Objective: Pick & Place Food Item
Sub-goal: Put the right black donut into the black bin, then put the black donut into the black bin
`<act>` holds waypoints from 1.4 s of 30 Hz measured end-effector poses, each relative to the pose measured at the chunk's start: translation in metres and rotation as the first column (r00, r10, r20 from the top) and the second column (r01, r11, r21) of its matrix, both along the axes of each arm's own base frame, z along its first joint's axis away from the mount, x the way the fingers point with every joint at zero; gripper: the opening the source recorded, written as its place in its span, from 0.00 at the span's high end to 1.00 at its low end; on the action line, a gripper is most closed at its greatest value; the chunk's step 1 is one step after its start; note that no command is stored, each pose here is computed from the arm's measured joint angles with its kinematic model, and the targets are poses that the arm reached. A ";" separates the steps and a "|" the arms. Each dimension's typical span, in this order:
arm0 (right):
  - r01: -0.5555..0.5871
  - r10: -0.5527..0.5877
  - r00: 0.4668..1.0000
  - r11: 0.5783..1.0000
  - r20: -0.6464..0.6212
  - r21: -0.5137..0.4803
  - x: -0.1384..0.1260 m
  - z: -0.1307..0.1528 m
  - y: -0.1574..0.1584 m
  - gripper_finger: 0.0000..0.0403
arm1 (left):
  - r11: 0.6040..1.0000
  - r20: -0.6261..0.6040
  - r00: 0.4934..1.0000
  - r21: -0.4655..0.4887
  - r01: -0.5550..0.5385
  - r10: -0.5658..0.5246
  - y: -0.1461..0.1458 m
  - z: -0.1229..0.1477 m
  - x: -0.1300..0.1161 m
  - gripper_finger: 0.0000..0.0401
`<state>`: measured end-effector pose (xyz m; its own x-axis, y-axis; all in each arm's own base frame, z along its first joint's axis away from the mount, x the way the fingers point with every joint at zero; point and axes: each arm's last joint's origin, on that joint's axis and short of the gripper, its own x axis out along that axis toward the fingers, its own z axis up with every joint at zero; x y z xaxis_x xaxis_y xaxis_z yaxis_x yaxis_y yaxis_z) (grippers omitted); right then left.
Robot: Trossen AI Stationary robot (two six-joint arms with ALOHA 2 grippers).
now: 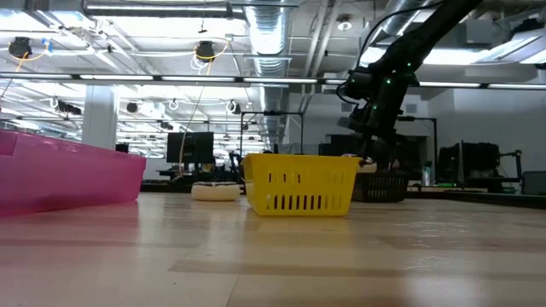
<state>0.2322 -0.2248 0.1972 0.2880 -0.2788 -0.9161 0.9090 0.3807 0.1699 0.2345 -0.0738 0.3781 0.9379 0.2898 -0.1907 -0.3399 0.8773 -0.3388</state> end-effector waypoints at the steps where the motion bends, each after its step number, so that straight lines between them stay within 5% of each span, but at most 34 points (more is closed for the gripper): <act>1: 0.000 0.000 1.000 1.000 0.000 0.001 0.000 0.000 0.000 0.64 | 1.000 0.000 1.000 0.000 0.000 0.000 0.000 0.000 0.000 0.57; 17: -0.019 0.019 1.000 1.000 0.023 0.007 0.005 0.003 0.003 0.53 | 1.000 0.000 1.000 0.001 0.001 -0.001 0.000 0.000 0.000 0.57; 33: -0.085 0.089 0.994 0.995 0.066 -0.060 0.023 0.051 -0.001 0.53 | 1.000 -0.008 1.000 0.009 0.000 0.000 0.000 -0.001 0.000 0.57; 42: -0.220 0.233 0.951 0.972 0.204 -0.085 0.050 0.094 0.063 0.53 | 0.996 -0.315 0.945 0.025 -0.083 0.086 0.015 -0.033 -0.009 0.57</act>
